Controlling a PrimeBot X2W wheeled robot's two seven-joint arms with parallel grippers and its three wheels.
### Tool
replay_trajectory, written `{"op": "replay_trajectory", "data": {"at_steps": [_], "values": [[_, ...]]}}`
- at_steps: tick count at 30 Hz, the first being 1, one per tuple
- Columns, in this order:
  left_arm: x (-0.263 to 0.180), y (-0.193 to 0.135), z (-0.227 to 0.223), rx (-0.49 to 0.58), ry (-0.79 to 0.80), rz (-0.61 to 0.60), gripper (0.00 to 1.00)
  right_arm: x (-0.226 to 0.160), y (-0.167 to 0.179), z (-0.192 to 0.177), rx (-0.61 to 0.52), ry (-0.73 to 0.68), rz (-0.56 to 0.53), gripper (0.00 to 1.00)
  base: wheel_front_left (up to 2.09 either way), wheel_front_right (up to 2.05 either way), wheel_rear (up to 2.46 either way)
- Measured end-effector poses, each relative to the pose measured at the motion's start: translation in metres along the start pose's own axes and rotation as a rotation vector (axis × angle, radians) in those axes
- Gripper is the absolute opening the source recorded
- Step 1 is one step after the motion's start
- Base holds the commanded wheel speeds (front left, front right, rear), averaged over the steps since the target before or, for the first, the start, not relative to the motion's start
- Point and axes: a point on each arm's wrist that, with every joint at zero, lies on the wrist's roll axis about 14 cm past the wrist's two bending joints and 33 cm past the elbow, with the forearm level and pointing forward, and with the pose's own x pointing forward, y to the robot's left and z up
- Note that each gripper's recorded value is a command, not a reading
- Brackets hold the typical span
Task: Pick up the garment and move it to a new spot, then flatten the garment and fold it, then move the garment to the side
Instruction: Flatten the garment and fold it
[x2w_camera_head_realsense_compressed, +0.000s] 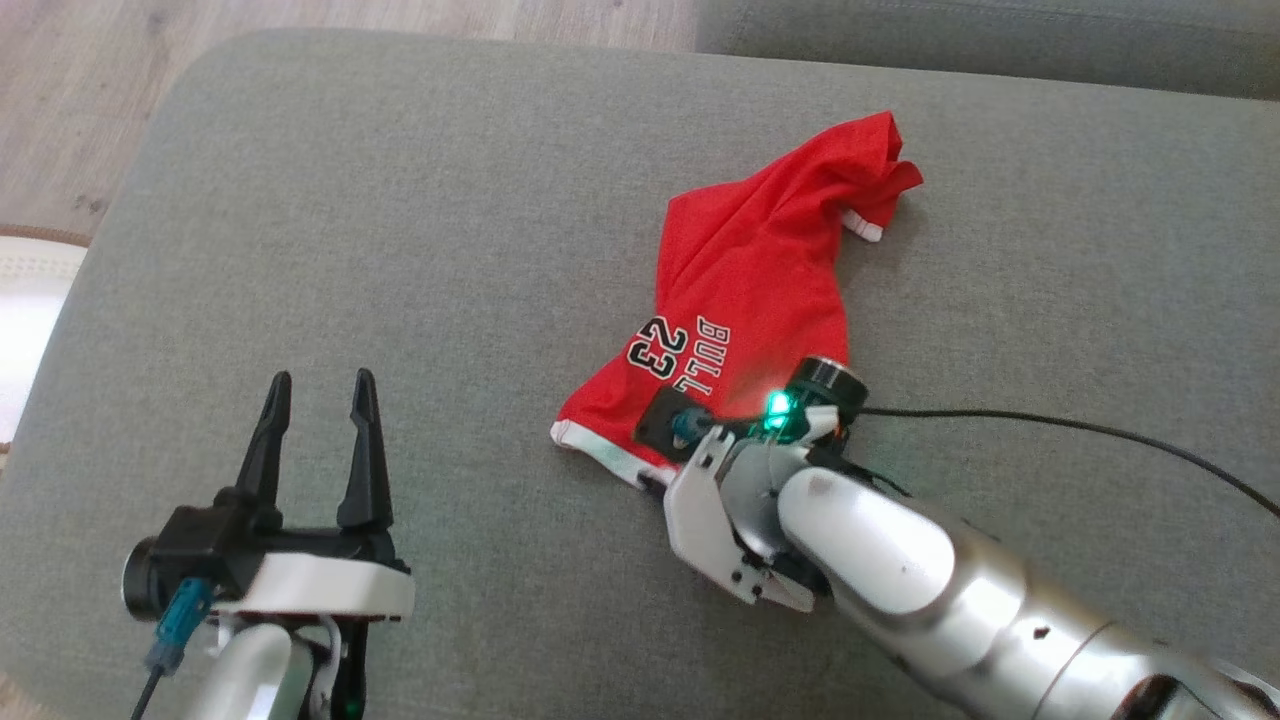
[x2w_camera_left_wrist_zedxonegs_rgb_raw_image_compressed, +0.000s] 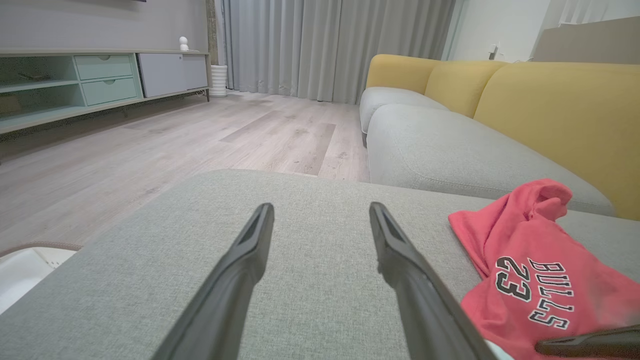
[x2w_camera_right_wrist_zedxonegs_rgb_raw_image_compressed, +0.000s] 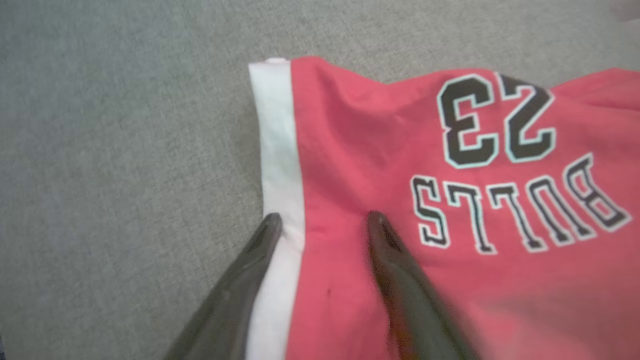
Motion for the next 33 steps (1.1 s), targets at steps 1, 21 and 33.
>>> {"op": "replay_trajectory", "data": {"at_steps": [1, 21, 33], "values": [[0.001, 0.001, 0.0, -0.001, -0.001, 0.003, 1.0, 0.001, -0.002, 0.0, 0.008, -0.001, -0.001, 0.0, 0.0, 0.0, 0.0], [0.018, -0.042, 0.005, -0.013, -0.021, -0.133, 1.0, -0.152, -0.142, -0.109, 1.434, -0.907, -0.711, 1.0, 0.0, 0.0, 0.0], [0.022, -0.06, 0.01, -0.007, -0.037, -0.193, 1.0, -0.202, -0.151, -0.113, 0.983, -0.81, -0.917, 1.0, 0.0, 0.0, 0.0]]}}
